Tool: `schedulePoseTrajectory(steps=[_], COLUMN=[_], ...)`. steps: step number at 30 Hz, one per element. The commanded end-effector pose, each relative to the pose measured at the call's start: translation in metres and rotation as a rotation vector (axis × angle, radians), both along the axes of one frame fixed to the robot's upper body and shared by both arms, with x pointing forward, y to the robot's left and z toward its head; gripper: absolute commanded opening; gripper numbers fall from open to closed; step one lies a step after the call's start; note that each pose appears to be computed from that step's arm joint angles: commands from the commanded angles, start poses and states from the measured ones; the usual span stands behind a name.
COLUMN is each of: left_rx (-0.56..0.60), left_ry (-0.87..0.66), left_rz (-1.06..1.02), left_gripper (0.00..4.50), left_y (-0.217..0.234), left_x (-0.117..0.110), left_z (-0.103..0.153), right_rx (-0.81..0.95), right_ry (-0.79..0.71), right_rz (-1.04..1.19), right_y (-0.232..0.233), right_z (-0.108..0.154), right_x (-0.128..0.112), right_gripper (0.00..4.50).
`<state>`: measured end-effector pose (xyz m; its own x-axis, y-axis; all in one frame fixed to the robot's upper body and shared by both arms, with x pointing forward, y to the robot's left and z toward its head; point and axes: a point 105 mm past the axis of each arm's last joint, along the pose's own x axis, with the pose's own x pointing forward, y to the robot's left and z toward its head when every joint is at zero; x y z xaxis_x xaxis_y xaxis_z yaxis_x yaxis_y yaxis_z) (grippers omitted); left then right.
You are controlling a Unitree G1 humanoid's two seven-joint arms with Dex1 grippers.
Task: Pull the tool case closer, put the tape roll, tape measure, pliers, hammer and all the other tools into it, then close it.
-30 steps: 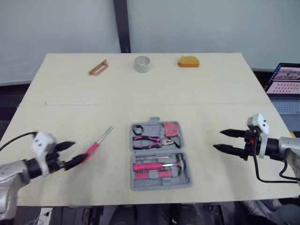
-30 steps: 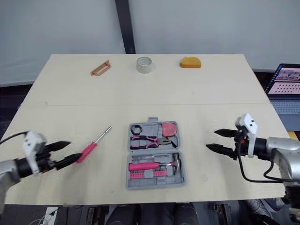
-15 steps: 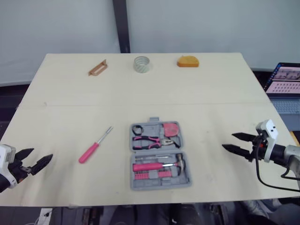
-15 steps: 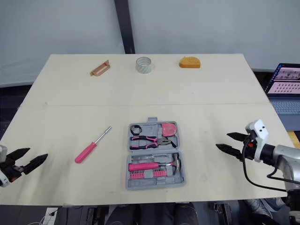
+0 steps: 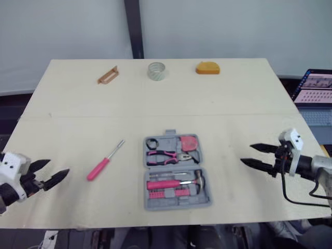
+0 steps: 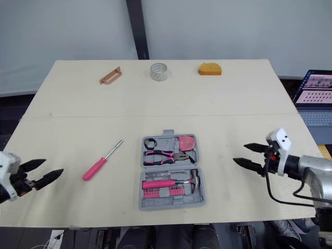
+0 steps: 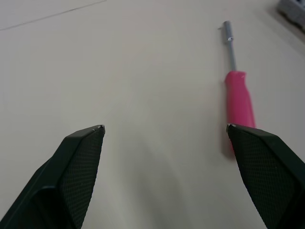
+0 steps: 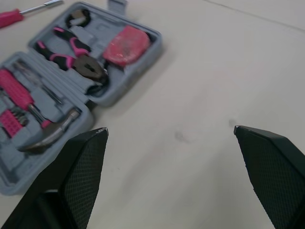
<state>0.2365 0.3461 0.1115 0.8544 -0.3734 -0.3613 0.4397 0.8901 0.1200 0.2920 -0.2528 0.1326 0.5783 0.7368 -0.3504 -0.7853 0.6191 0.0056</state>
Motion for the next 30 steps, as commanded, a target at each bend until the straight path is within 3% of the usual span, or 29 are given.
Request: schedulePoseTrajectory(steps=[1,15,30], left_rx=[0.017,0.046,0.091], left_ry=[-0.012,0.071,0.13], left_rz=[-0.115,-0.269,-0.232], left_gripper=[4.39,4.39,4.39], left_y=[-0.024,-0.061,-0.072], left_x=[0.008,0.045,0.063], left_z=[0.009,-0.031,-0.057], right_rx=[-0.012,-0.082,-0.091], right_ry=[-0.049,-0.205,-0.258], right_rz=[0.196,0.669,0.679], right_y=[0.035,0.13,0.14], right_z=[0.025,0.061,0.065], right_x=[-0.006,-0.028,-0.028], right_gripper=[4.5,4.5,4.5])
